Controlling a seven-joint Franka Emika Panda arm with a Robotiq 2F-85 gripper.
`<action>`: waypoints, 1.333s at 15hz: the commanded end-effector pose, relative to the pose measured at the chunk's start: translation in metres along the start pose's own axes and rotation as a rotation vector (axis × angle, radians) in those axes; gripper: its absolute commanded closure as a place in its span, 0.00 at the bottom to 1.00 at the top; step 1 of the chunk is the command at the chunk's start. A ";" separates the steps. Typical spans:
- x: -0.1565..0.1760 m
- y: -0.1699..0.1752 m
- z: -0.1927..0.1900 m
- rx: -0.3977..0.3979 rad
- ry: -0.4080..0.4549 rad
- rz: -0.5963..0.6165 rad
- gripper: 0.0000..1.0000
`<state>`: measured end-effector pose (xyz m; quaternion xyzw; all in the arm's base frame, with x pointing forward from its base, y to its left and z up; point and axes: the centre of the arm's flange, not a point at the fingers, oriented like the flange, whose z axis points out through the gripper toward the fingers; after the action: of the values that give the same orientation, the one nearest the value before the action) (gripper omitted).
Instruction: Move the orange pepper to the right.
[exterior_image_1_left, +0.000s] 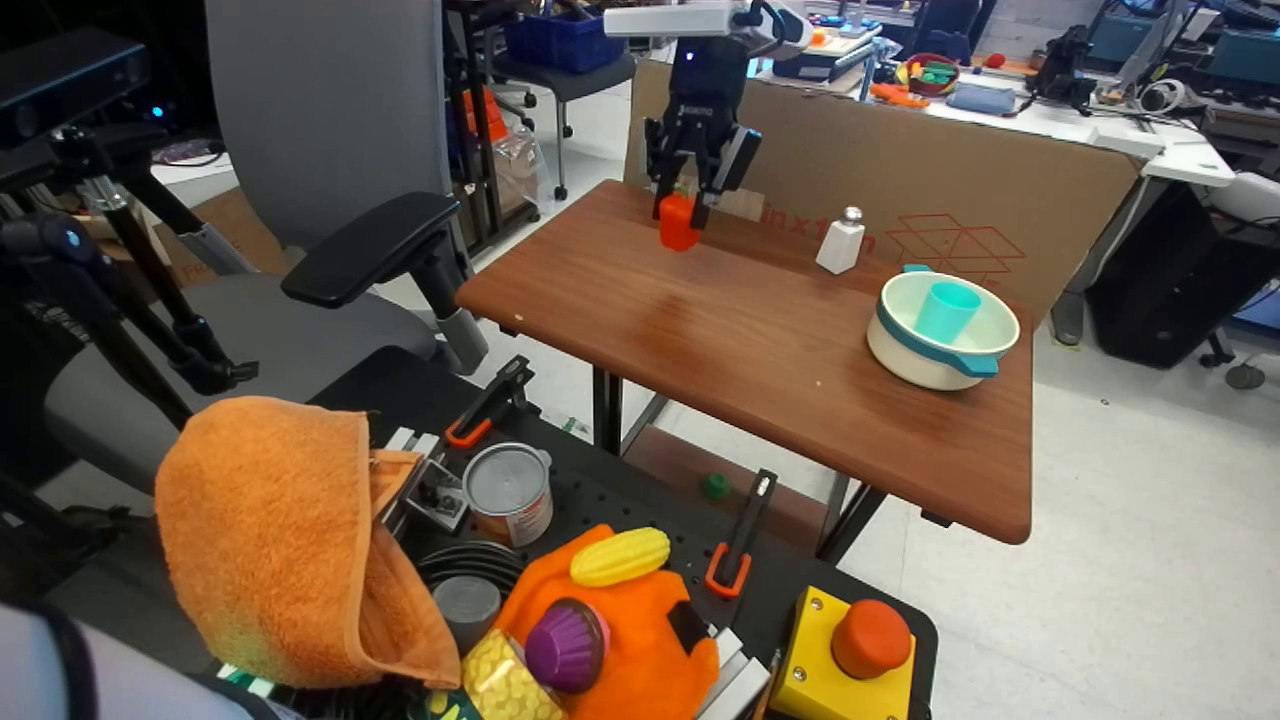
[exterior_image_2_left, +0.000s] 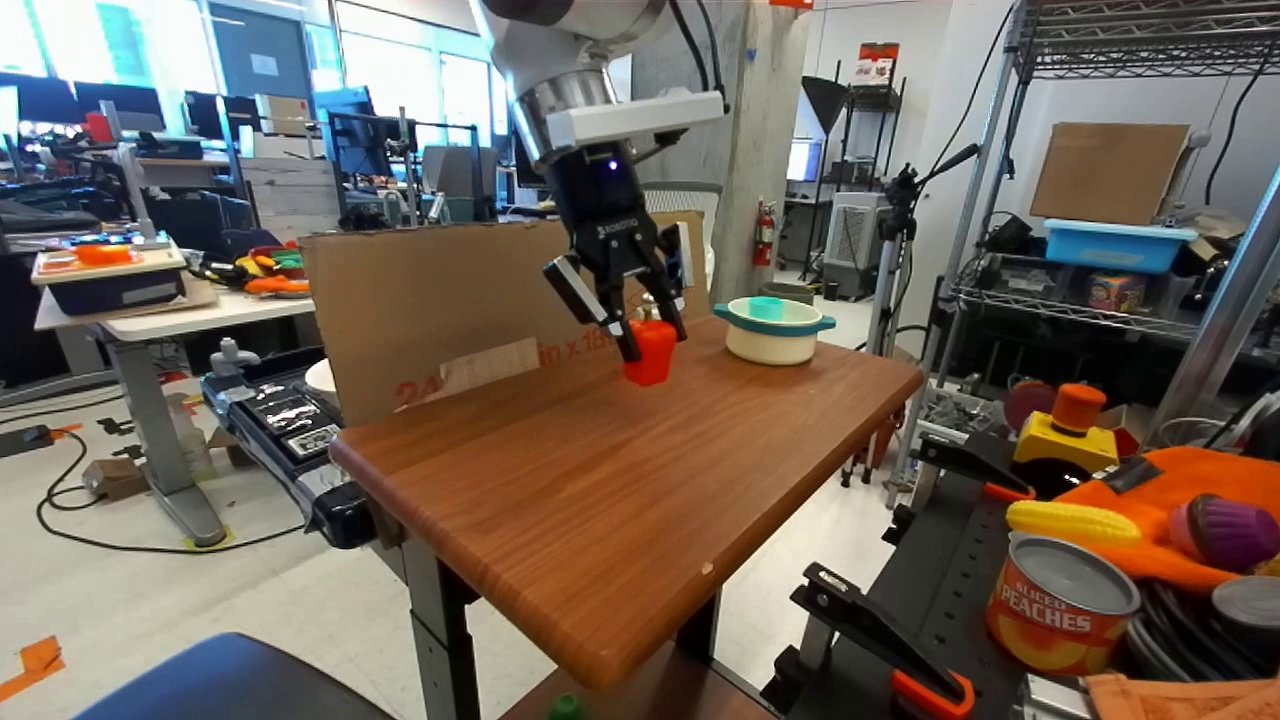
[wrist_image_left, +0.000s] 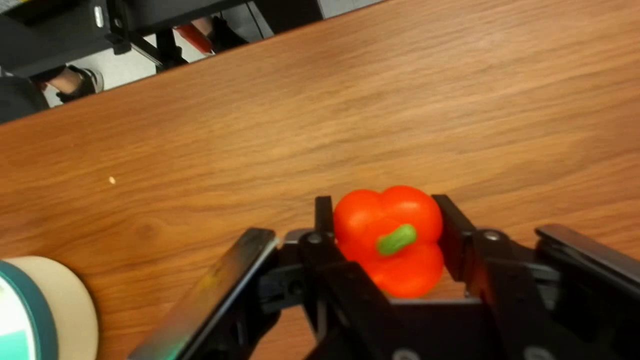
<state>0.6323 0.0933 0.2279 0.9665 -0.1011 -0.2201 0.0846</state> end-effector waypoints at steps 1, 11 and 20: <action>0.005 0.043 0.023 0.010 -0.101 0.081 0.75; 0.031 0.088 0.083 -0.008 -0.193 0.228 0.75; -0.031 0.076 0.016 0.044 -0.093 -0.017 0.00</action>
<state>0.6100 0.0109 0.1855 0.9411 -0.1509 -0.2904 0.0850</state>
